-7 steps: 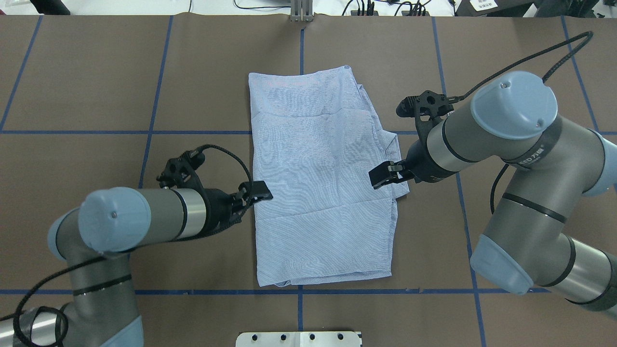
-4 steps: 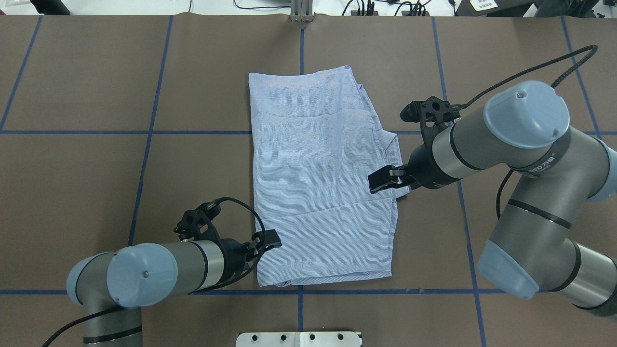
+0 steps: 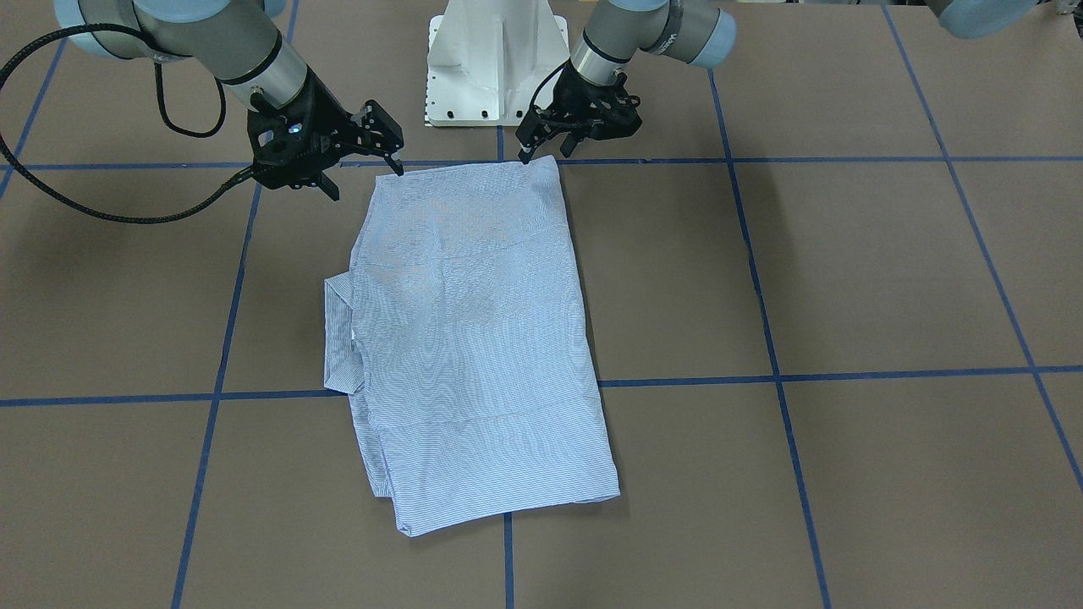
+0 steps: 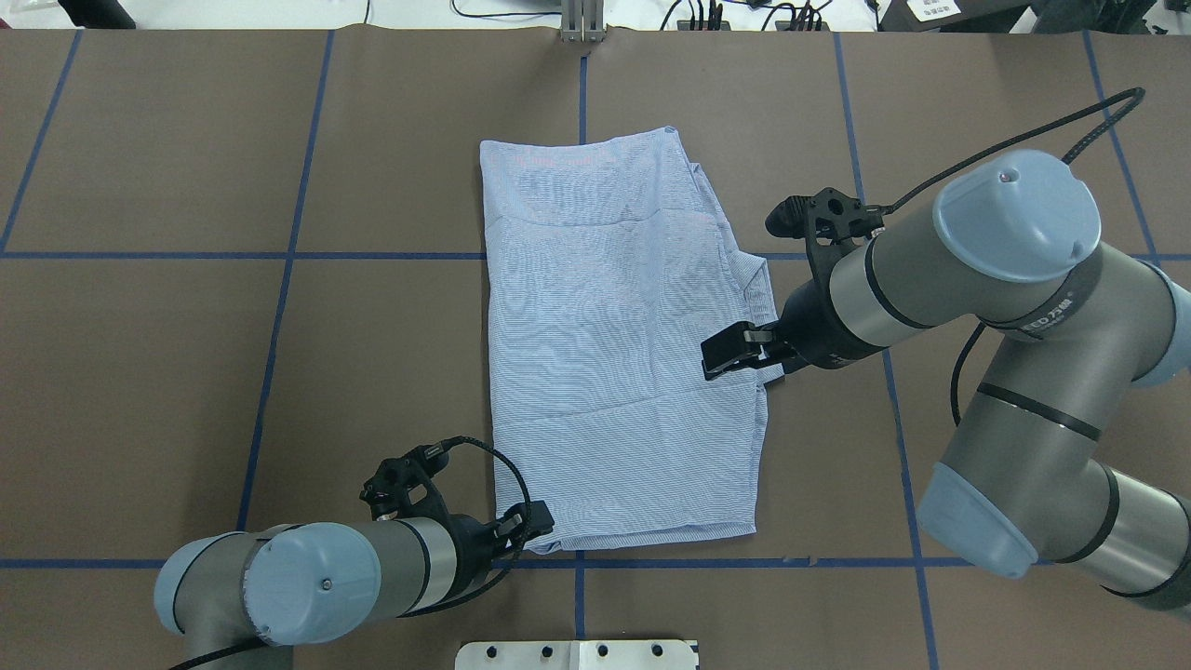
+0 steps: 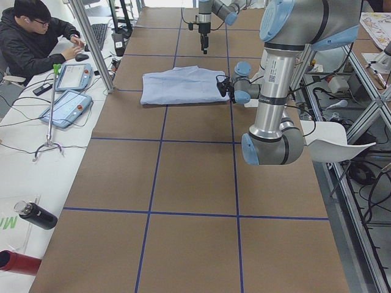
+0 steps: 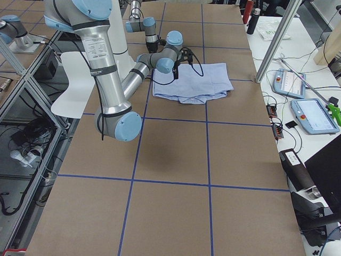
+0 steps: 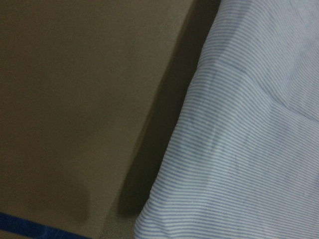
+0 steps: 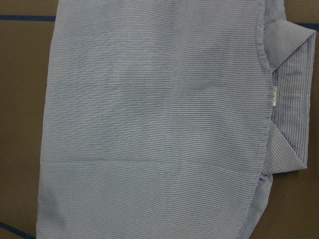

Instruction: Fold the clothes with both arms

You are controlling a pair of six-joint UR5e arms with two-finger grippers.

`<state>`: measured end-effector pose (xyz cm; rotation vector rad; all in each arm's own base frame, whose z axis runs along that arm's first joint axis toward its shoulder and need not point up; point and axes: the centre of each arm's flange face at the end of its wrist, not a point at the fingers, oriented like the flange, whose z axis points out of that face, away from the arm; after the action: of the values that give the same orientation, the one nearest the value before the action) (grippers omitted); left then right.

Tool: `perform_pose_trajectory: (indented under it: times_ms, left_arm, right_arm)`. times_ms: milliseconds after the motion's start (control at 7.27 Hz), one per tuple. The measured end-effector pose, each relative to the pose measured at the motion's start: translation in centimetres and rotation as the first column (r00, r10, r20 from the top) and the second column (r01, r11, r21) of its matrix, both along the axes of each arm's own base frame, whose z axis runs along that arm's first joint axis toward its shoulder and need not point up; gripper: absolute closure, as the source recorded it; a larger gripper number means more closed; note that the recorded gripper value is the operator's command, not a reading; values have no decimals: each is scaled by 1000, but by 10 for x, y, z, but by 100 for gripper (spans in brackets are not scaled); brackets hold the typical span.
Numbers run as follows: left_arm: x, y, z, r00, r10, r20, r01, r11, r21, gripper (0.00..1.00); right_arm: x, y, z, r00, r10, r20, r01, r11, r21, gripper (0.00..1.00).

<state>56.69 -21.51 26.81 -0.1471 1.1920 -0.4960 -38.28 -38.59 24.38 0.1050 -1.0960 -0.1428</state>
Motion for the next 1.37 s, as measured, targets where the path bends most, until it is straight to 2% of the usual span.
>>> perform_pose_trajectory:
  times_ms: [1100,1237,1375]
  left_arm:
    - [0,-17,-2,999,-27,34,27,1000,-4,42]
    - [1,-17,-4,999,-26,32,27,1000,-4,56]
    - [2,-17,-4,999,-25,31,26,1000,-4,63]
  right_arm:
    - [2,0,0,1000,0,1,0,1000,-1,0]
    - [2,0,0,1000,0,0,0,1000,-2,0]
    - [2,0,1,1000,-1,0,1,1000,-4,0]
